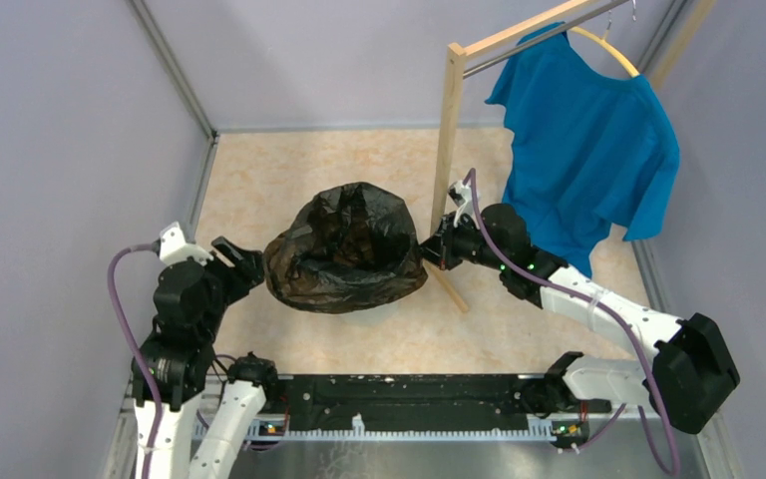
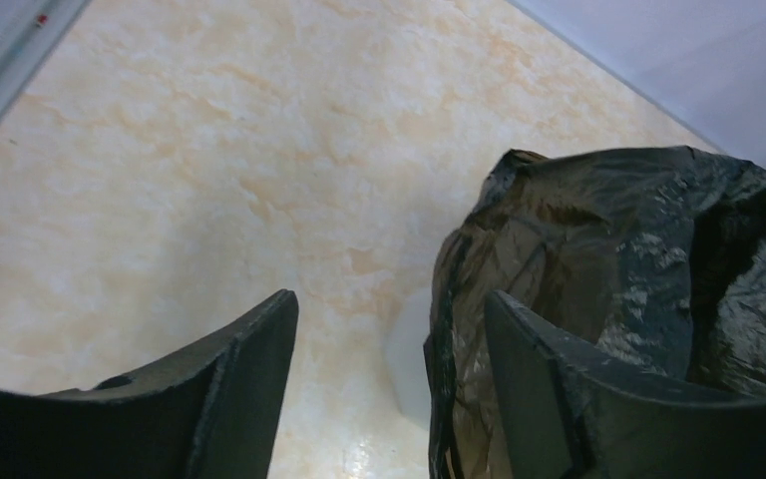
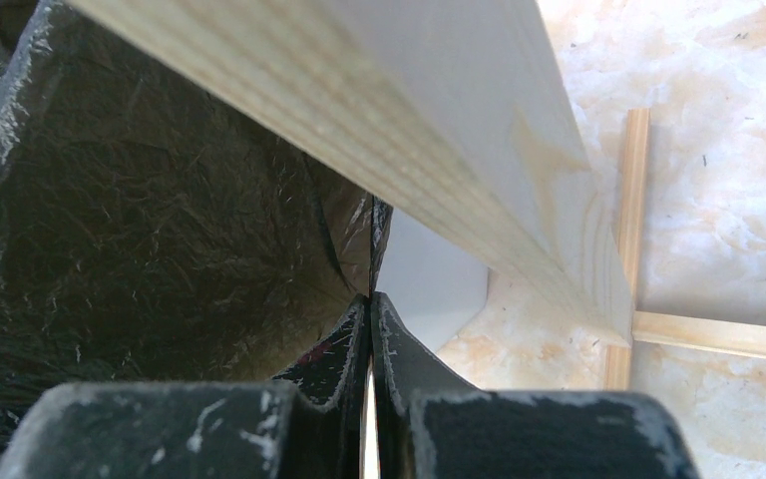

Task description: Put the trash bags into the trash bin

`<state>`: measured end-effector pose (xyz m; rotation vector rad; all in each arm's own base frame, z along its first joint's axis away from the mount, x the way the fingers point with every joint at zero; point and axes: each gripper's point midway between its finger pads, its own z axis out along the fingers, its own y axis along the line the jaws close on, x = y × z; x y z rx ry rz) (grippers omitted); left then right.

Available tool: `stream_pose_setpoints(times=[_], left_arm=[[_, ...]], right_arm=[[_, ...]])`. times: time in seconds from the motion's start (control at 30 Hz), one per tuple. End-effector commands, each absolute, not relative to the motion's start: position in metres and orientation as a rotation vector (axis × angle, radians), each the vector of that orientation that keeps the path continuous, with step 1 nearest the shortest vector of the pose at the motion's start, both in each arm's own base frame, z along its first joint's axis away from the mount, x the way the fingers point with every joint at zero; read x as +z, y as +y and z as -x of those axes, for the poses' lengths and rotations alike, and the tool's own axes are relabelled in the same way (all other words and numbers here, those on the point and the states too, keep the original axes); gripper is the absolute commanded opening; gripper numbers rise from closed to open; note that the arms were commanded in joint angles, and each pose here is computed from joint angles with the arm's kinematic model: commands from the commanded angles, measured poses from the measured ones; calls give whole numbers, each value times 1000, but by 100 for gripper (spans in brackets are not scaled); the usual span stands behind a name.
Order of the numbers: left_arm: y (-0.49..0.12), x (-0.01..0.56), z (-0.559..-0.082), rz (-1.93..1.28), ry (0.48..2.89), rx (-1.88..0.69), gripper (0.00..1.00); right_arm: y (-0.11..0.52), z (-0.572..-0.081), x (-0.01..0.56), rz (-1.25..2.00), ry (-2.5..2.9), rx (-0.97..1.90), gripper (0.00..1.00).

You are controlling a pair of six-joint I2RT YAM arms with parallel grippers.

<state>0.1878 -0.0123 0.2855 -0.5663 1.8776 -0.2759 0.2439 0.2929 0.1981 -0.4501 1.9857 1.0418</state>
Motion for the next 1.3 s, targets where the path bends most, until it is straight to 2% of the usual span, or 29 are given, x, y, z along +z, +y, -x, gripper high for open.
stream_pose_setpoints(times=[0.0, 0.1, 0.23, 0.43, 0.53, 0.7, 0.83, 0.93, 1.07, 1.27], left_arm=[[-31, 282, -185, 595, 1844, -436, 64], [-34, 269, -187, 602, 1881, -446, 52], [-40, 254, -192, 591, 1922, -465, 46], [-57, 240, -199, 535, 1930, -559, 51], [-50, 238, -194, 565, 1944, -512, 60], [-22, 266, -181, 578, 1878, -358, 58], [-16, 273, -178, 578, 1862, -326, 64], [-22, 271, -184, 581, 1860, -362, 64], [-36, 259, -195, 561, 1890, -435, 57], [-43, 225, -199, 575, 1954, -458, 38]], right_arm=[[300, -240, 224, 478, 1898, 1095, 0], [300, -239, 229, 476, 1890, 1103, 0], [300, -240, 233, 478, 1882, 1106, 0], [306, -240, 231, 486, 1888, 1126, 0], [306, -239, 230, 492, 1893, 1123, 0], [304, -239, 229, 492, 1895, 1113, 0], [305, -238, 229, 494, 1893, 1121, 0], [306, -238, 229, 498, 1894, 1125, 0], [306, -238, 230, 496, 1893, 1126, 0], [305, -237, 231, 495, 1890, 1126, 0]])
